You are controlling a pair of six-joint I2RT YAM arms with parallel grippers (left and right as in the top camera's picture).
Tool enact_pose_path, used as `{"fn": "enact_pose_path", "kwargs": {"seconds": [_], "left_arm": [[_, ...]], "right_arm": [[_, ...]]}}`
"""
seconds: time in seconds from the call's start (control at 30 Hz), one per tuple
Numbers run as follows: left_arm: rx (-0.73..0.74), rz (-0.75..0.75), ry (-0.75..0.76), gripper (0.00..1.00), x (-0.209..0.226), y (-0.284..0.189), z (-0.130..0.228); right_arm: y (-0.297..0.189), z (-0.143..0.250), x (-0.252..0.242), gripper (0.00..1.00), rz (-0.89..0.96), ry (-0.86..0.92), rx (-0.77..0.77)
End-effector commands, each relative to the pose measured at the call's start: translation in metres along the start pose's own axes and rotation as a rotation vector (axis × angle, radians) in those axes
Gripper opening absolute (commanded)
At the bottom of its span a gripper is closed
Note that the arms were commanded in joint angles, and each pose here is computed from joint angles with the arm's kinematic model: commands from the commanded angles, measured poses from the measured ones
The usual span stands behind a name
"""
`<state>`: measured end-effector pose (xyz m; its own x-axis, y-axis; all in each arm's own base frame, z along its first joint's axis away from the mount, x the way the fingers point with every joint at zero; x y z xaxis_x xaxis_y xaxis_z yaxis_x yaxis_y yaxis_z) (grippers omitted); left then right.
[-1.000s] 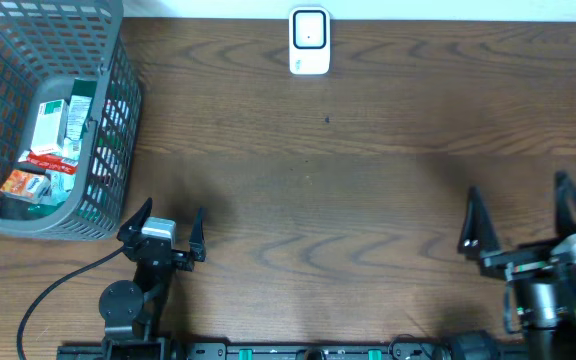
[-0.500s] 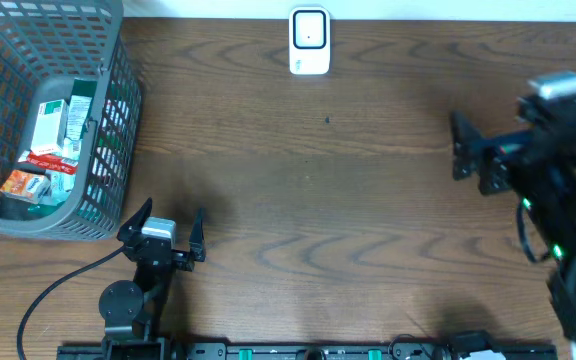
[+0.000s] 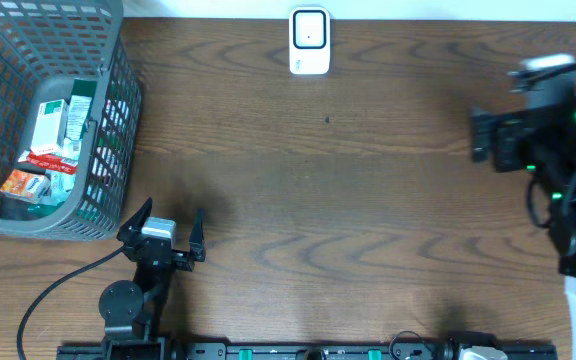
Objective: Scan the item barcode
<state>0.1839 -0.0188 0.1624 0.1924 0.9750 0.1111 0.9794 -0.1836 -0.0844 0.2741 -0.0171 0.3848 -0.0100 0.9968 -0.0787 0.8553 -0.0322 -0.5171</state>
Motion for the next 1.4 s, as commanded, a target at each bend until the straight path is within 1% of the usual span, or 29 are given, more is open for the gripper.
{"fn": "enact_pose_path", "kwargs": {"seconds": [0.0,0.1,0.27,0.63,0.83,1.37], "left_arm": [[0.047,0.015,-0.024,0.86,-0.002,0.001,0.012],[0.047,0.015,-0.024,0.86,-0.002,0.001,0.012],[0.047,0.015,-0.024,0.86,-0.002,0.001,0.012],[0.047,0.015,-0.024,0.86,-0.002,0.001,0.012],[0.047,0.015,-0.024,0.86,-0.002,0.001,0.012],[0.047,0.015,-0.024,0.86,-0.002,0.001,0.012]], "right_arm": [[-0.007,0.006,-0.042,0.99,0.136,0.133,0.015],[-0.010,0.009,-0.054,0.99,0.177,0.159,0.021],[-0.009,0.015,-0.053,0.99,0.171,0.164,0.057],[-0.012,0.047,-0.045,0.99,0.146,0.183,0.232],[-0.014,0.057,-0.042,0.99,0.138,0.190,0.291],[-0.015,0.058,-0.042,0.99,0.138,0.191,0.293]]}}
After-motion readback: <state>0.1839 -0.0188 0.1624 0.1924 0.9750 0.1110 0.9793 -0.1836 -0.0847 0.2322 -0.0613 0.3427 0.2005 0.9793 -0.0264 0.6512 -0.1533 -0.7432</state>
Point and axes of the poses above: each gripper's point midway between its finger pads, its own y axis out along the fingers, its own x axis along the line the jaws close on, z = x × y, the point moved 6 cm from there along -y, back along the fingers, and after that the axes turned 4 degrees about y, right-handed, at the moved point
